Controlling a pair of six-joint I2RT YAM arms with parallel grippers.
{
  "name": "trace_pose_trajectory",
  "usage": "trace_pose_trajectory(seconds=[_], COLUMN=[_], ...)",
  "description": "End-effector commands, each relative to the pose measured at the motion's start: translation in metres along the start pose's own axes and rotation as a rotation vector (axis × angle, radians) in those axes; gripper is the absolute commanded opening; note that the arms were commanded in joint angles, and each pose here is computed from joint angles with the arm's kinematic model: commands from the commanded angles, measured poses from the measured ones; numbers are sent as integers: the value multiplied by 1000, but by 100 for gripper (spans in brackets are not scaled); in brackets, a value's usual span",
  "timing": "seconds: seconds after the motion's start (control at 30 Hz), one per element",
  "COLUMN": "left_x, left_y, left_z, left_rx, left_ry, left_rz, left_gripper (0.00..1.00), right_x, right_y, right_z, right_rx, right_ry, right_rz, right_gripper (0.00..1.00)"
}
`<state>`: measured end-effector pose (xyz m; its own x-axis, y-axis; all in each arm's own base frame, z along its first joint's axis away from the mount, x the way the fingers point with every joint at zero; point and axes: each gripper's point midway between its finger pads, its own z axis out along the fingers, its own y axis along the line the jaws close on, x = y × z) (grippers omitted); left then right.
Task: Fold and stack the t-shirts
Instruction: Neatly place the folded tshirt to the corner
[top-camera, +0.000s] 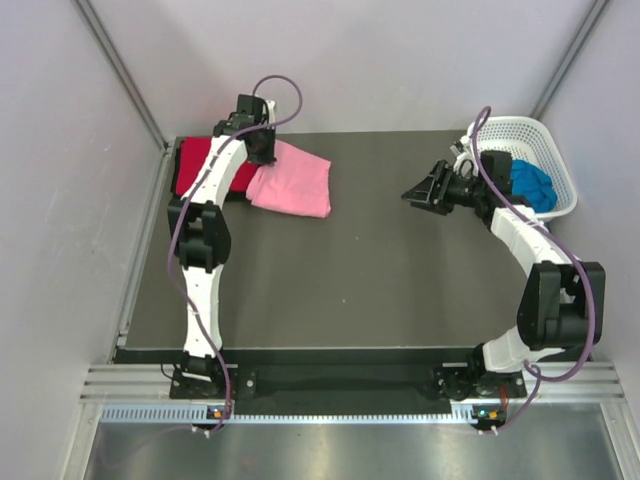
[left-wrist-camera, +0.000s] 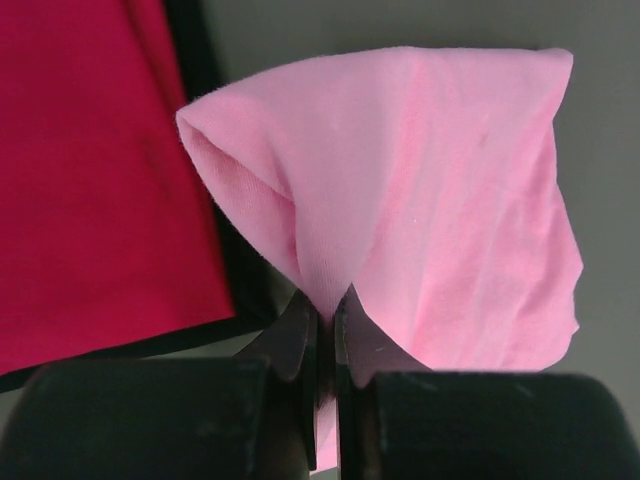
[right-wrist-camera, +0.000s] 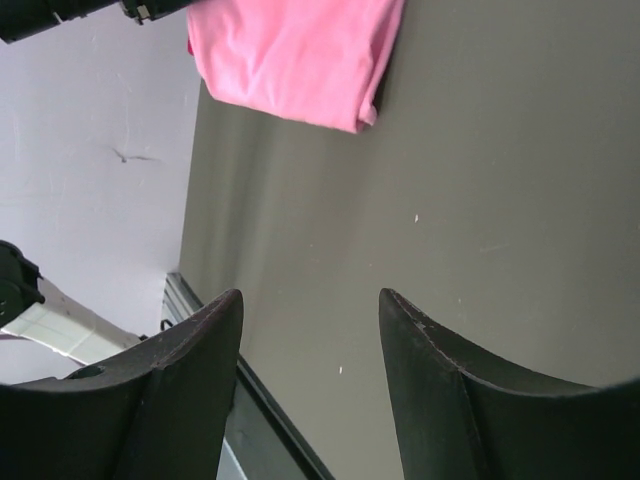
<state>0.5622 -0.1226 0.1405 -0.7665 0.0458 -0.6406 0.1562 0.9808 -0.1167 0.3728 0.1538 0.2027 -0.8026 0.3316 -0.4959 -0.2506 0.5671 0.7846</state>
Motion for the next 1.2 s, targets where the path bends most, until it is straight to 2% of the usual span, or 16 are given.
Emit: trace_pose_trajectory(seconds=[0.0,0.2,0.3,0.5,0.67,0.83,0.97,1.03,1.07,1.17], left_x=[-50,-74,-92,-121,-129,-125,-118,-122,-120,-128], left_y=[33,72,82,85,99,115,139,144,164,180], left_z=[-45,-65,-76,-99,-116,-115,-111,-111,-113,-115], left_rx=[-129,-233,-242,-263,-327,-353,-384,-406,-431,-424], left_ry=[-154,-237,-309,-395,-410,-388,-364,-383,-383,-428], left_rz=[65,89,85,183,236,269,254,262,240,210], left_gripper=[0,0,0,0,0,0,0,0,0,0], right_x=[-5,-4,-4,-7,-7,-8,-9,-10,-11,-11], right_y=[4,-1,-1,-2,-4,-3,-4,-5,-5,-10], right_z=[10,17,19,20,21,21,22,23,23,24], right_rx=[-43,-50,-54,-57,-56,-57,-55,-53,-52,-38], right_ry=[-11,-4,-4,-8,-6,-11,-13,-13,-14,-15], right_rz=[-24,-20,-22,-28,-27,-30,-31,-32,-33,-35], right_gripper=[57,57,57,57,57,57,57,57,57,57])
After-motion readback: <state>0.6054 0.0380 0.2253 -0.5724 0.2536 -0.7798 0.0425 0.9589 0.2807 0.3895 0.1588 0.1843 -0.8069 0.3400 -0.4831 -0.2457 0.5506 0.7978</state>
